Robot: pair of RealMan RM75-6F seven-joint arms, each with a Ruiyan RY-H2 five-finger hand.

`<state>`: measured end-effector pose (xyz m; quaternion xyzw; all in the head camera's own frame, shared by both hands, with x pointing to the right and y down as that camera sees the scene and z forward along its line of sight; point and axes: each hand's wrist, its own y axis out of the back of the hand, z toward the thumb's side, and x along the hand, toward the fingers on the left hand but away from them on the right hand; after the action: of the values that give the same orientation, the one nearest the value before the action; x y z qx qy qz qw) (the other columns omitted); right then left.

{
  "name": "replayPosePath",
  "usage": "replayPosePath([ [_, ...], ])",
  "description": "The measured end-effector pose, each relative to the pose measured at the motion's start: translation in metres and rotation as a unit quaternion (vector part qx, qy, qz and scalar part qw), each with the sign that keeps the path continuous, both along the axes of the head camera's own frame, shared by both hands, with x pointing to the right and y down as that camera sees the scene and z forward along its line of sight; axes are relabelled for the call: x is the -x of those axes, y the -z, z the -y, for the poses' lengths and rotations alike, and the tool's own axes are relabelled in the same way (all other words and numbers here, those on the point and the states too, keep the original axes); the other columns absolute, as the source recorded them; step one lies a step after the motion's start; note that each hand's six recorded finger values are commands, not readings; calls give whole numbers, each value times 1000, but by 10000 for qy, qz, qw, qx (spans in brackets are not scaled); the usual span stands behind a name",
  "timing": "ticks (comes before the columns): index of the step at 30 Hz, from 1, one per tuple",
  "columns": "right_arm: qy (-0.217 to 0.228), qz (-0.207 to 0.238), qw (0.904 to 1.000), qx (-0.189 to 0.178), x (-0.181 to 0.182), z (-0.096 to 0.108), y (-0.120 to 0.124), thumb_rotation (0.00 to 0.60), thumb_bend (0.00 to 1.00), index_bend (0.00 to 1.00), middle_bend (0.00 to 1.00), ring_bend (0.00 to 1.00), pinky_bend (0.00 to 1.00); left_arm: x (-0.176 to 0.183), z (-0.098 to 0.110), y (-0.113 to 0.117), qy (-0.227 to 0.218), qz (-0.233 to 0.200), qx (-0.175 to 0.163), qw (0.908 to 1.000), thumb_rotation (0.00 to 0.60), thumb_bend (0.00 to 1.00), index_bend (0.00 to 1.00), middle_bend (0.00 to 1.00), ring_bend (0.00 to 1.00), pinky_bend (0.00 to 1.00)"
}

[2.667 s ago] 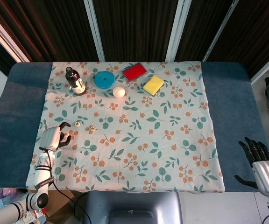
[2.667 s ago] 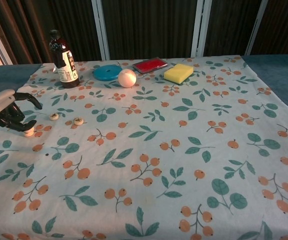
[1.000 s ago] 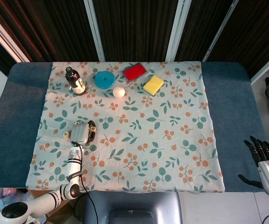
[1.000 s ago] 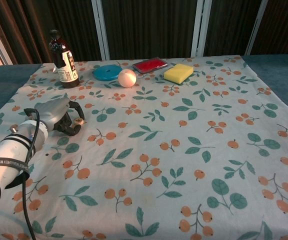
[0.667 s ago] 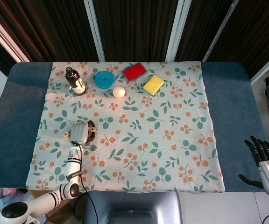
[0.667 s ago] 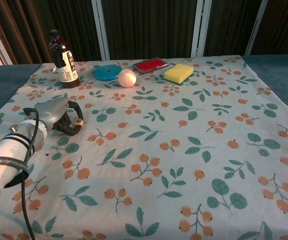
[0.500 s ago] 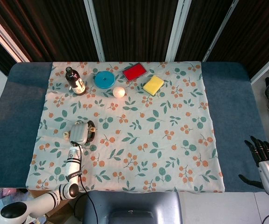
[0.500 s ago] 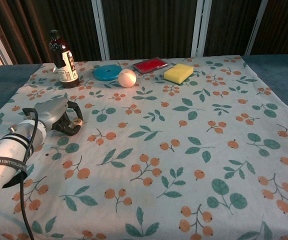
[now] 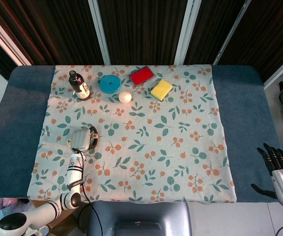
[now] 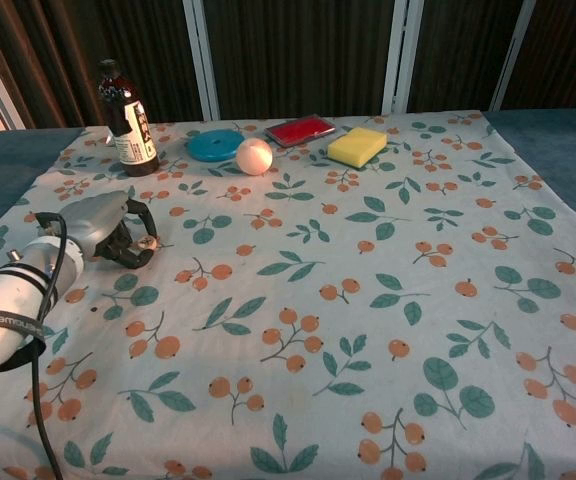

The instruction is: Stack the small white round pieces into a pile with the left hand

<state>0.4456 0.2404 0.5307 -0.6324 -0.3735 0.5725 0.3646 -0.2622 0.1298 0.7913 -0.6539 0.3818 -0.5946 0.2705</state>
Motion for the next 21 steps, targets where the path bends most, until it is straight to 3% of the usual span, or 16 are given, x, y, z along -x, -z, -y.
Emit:
replayPosePath([
  [14, 39, -49, 10000, 26, 2, -1, -2, 600, 118, 0, 0, 0, 0, 12, 12, 44, -35, -313, -388, 9988, 600, 408, 561, 1000, 1000, 1000],
  [21, 73, -49, 10000, 47, 5, -1, -4, 600, 118, 0, 0, 0, 0, 54, 12, 75, 139, -277, -258, 9992, 600, 408, 560, 1000, 1000, 1000],
])
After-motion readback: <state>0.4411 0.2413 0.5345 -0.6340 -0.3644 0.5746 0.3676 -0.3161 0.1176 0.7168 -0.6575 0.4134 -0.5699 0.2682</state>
